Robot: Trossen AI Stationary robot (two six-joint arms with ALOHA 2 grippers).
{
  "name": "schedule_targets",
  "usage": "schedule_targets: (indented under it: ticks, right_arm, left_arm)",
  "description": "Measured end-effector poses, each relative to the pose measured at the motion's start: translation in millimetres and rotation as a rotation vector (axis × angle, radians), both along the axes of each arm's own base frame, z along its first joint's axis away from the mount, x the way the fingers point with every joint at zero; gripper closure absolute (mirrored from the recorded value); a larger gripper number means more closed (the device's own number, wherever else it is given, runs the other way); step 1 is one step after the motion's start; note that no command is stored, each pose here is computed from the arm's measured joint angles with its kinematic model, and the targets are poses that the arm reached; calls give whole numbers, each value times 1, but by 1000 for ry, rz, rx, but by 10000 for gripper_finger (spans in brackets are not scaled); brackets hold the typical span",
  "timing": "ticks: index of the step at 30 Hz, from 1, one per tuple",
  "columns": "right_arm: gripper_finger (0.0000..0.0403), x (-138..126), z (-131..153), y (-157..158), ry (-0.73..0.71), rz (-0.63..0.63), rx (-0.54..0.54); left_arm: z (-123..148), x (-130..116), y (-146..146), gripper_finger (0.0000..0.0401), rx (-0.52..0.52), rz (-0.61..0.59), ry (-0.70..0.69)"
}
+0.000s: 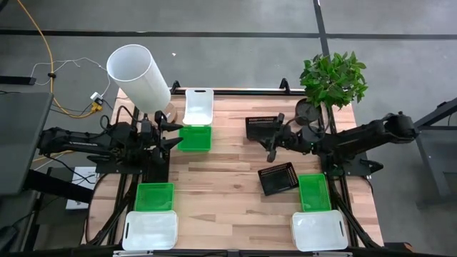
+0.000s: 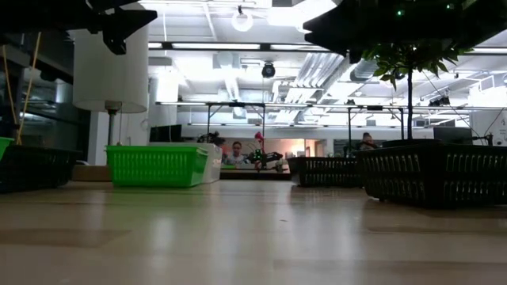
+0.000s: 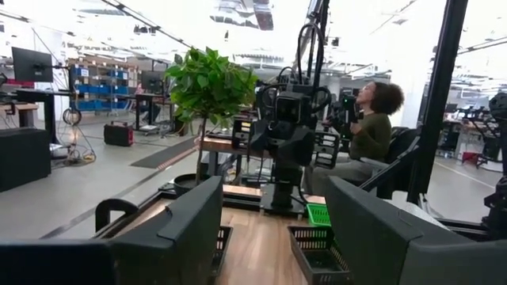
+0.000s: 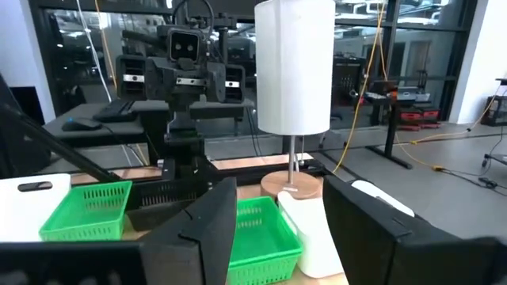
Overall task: Stack baskets by color
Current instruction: Stack the bottom-left green bin on the top green bin
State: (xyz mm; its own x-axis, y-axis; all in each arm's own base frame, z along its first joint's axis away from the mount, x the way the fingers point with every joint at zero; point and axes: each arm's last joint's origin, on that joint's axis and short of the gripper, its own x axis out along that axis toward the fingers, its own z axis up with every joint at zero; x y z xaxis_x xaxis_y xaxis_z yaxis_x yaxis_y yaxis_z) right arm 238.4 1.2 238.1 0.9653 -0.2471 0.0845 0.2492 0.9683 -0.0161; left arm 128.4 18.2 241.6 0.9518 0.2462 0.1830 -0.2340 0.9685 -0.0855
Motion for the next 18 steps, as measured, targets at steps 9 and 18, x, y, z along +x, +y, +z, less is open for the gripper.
schedule_targets:
  ticks: [9, 18]
  right_arm:
    - [226, 0, 0, 0, -3, 0, 0]
    - [226, 0, 0, 0, -3, 0, 0]
  left_arm:
    - [0, 0, 0, 188, -14, -3, -3]
    - [0, 8, -2, 188, -97, -108, -29]
